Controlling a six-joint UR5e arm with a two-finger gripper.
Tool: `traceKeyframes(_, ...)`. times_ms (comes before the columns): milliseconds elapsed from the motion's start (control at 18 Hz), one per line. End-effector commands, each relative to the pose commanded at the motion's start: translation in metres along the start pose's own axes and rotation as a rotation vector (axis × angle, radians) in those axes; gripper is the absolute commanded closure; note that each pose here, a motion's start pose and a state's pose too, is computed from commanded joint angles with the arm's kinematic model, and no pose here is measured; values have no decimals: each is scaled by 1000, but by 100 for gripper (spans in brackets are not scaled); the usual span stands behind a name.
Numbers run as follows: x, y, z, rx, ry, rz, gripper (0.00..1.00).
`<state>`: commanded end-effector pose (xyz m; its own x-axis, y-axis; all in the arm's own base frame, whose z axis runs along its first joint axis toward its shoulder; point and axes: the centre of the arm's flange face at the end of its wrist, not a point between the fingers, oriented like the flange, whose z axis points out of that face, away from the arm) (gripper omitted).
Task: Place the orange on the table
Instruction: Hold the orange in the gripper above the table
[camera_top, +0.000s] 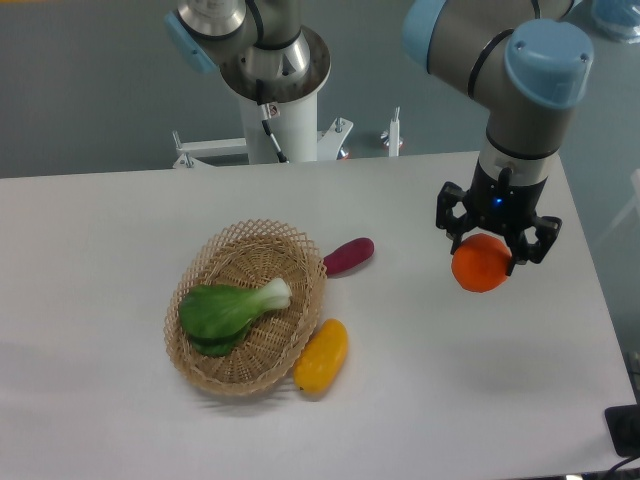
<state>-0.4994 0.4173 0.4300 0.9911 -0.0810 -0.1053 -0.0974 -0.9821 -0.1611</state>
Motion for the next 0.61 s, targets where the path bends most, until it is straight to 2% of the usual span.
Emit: traceKeyframes(611, 3, -1, 14, -8, 9, 2, 40)
